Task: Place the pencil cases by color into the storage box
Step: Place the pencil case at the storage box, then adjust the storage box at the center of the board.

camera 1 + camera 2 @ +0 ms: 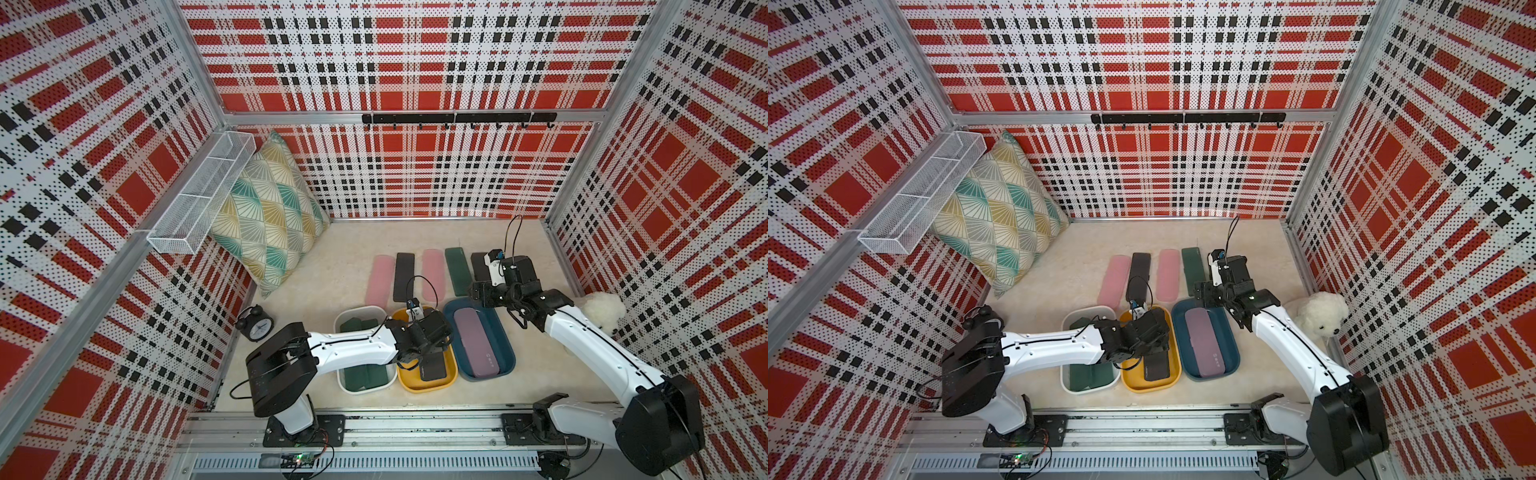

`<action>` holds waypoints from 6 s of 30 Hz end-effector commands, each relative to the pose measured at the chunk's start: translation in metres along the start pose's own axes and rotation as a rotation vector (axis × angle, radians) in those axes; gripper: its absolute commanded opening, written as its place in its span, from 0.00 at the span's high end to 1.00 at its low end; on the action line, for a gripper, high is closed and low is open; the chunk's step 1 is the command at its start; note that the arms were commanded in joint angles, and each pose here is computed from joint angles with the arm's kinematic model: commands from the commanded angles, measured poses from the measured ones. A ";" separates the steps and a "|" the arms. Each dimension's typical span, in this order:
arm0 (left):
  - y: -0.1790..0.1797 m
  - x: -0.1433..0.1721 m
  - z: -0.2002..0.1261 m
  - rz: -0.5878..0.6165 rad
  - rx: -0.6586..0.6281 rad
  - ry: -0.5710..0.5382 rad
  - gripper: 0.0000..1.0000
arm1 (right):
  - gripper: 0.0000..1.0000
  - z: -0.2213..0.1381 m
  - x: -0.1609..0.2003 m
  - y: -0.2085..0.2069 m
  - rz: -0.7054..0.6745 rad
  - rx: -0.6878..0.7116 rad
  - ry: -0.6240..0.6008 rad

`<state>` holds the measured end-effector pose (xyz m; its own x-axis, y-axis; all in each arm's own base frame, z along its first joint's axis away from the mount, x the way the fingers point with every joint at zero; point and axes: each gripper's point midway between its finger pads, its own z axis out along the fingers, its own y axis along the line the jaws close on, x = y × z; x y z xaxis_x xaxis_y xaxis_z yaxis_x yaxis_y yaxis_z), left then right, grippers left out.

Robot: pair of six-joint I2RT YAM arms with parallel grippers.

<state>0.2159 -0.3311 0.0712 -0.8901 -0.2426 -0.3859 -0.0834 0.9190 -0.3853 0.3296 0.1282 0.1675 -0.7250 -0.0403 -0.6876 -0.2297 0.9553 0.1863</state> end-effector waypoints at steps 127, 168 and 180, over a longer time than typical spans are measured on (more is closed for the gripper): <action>-0.016 -0.068 -0.033 0.103 -0.119 -0.208 0.02 | 0.10 0.008 0.002 -0.015 0.023 0.030 0.014; 0.134 -0.106 -0.001 -0.046 -0.222 -0.198 1.00 | 0.10 0.016 -0.006 -0.018 0.069 0.069 0.047; 0.097 -0.103 0.011 -0.001 -0.165 -0.174 1.00 | 0.10 0.019 -0.007 -0.019 0.069 0.070 0.047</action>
<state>0.2967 -0.1995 0.0535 -0.8075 -0.2868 -0.5155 -0.2076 0.9561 -0.2068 0.3439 0.1175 0.1481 -0.7796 0.0017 -0.6262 -0.1456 0.9721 0.1840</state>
